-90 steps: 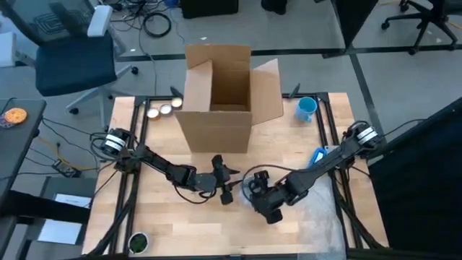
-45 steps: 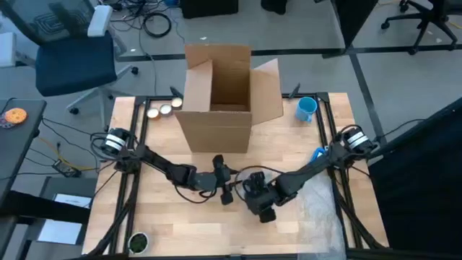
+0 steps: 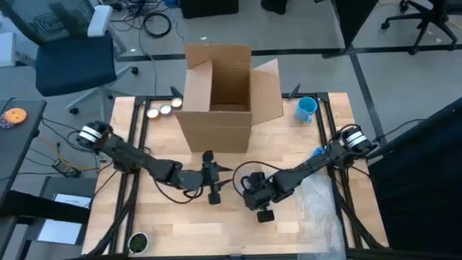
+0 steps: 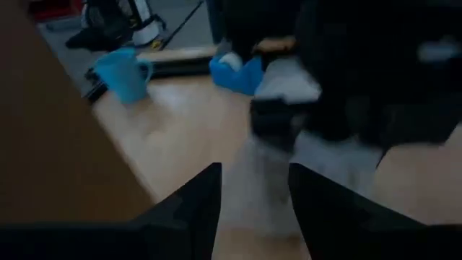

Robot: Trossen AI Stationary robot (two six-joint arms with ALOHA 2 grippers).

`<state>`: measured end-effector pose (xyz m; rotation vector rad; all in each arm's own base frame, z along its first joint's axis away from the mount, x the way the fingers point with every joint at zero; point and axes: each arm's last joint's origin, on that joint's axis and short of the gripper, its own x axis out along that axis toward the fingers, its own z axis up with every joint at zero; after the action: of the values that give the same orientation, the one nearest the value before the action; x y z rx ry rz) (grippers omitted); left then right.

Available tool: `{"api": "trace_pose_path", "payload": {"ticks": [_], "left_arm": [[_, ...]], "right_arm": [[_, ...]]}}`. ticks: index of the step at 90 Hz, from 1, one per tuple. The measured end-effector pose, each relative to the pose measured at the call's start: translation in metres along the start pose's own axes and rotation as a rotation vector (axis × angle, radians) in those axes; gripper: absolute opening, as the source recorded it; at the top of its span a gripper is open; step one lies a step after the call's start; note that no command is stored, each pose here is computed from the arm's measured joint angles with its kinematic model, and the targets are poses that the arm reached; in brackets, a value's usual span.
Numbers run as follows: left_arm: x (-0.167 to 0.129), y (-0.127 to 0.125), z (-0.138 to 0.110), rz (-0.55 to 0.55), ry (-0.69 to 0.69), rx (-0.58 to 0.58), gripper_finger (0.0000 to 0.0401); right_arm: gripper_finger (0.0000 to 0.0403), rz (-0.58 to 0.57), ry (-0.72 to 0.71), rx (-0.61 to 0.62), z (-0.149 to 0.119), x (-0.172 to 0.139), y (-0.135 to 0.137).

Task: Wrap mug
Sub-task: Put the wrapped brown cup into the cardboard box

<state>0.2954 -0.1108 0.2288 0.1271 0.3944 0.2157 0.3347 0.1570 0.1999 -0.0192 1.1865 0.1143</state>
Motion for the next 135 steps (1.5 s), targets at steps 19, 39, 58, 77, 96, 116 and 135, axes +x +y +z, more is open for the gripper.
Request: {"api": "trace_pose_path", "payload": {"ticks": [19,39,58,77,96,116,135], "left_arm": [[-0.007,-0.002,-0.021,0.06,0.147,-0.005,0.0147],[-0.002,-0.002,-0.052,0.083,0.119,-0.063,0.0147],[-0.001,0.006,-0.074,0.092,0.048,-0.109,0.0147],[-0.002,0.008,-0.079,0.102,0.031,-0.12,0.0147],[-0.002,0.008,-0.077,0.099,0.023,-0.12,0.0147],[-0.045,-0.006,-0.034,-0.068,-0.144,-0.054,0.0147],[-0.092,-0.008,-0.009,-0.101,-0.303,-0.017,0.0147]], "right_arm": [[0.0024,0.052,-0.191,-0.044,0.043,-0.084,0.016],[0.0024,0.002,-0.583,-0.161,0.086,-0.194,0.014],[0.0023,-0.228,-0.878,-0.226,0.115,-0.255,-0.029],[0.0023,-0.452,-1.088,-0.126,0.132,-0.298,-0.103],[0.0023,-0.611,-1.043,0.049,0.123,-0.311,-0.183],[0.0022,-0.422,-0.777,0.083,0.104,-0.281,-0.213],[0.0022,-0.031,-0.655,-0.099,0.097,-0.266,-0.188]]}}
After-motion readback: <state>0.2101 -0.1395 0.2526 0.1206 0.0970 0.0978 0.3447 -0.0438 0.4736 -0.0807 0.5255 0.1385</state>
